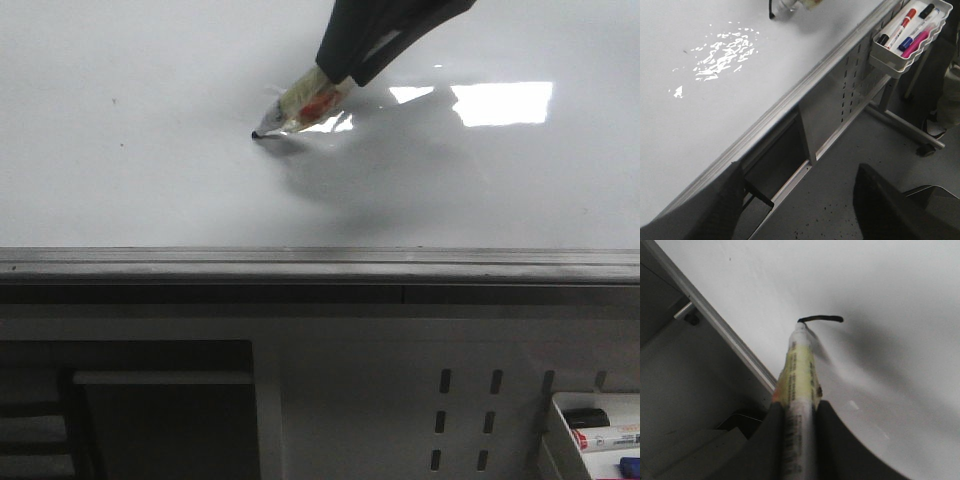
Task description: Write number 4 on whiteboard
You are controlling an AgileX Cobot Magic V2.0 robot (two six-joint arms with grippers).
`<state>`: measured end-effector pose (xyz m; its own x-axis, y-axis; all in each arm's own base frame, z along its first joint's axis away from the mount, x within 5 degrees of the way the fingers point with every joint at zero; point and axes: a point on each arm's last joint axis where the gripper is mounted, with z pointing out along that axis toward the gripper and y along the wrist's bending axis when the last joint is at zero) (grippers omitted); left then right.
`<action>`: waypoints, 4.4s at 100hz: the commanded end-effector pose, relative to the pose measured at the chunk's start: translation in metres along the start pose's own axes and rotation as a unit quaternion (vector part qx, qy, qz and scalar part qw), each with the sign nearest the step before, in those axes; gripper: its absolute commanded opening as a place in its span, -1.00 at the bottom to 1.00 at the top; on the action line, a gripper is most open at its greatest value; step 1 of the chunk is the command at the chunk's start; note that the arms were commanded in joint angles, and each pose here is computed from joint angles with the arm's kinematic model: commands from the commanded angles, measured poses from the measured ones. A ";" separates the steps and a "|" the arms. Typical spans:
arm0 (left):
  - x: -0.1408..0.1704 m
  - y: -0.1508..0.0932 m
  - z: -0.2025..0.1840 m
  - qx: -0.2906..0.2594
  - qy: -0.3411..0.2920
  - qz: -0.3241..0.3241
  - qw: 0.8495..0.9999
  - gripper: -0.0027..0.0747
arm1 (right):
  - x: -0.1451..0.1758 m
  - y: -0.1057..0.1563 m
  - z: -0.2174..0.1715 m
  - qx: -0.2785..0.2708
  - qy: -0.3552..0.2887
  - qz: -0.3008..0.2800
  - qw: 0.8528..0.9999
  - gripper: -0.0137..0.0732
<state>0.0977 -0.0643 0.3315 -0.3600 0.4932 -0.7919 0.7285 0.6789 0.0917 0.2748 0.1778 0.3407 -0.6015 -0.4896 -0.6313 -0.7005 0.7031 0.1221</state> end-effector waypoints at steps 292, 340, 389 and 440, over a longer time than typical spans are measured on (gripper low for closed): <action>-0.110 -0.035 0.091 0.209 -0.054 0.207 0.954 0.15 | 0.062 0.072 -0.090 0.022 -0.148 -0.448 0.881 -0.79; -0.121 -0.033 0.107 0.210 -0.043 0.218 0.952 -0.36 | 0.062 0.072 -0.090 0.021 -0.149 -0.447 0.882 -0.79; -0.121 -0.033 0.107 0.210 -0.043 0.218 0.952 -0.83 | 0.062 0.073 -0.088 0.014 -0.149 -0.442 0.885 -0.68; -0.119 0.000 0.091 0.127 -0.031 0.158 0.979 -0.83 | 0.076 0.072 -0.157 0.103 -0.217 -0.398 0.885 0.10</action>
<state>0.1911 -0.1853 0.3429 -0.0195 0.7114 -0.7026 0.9631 0.2019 0.1777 0.1283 0.1237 0.3956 0.2938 -0.7258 -0.6221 -0.7862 0.1867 -0.5891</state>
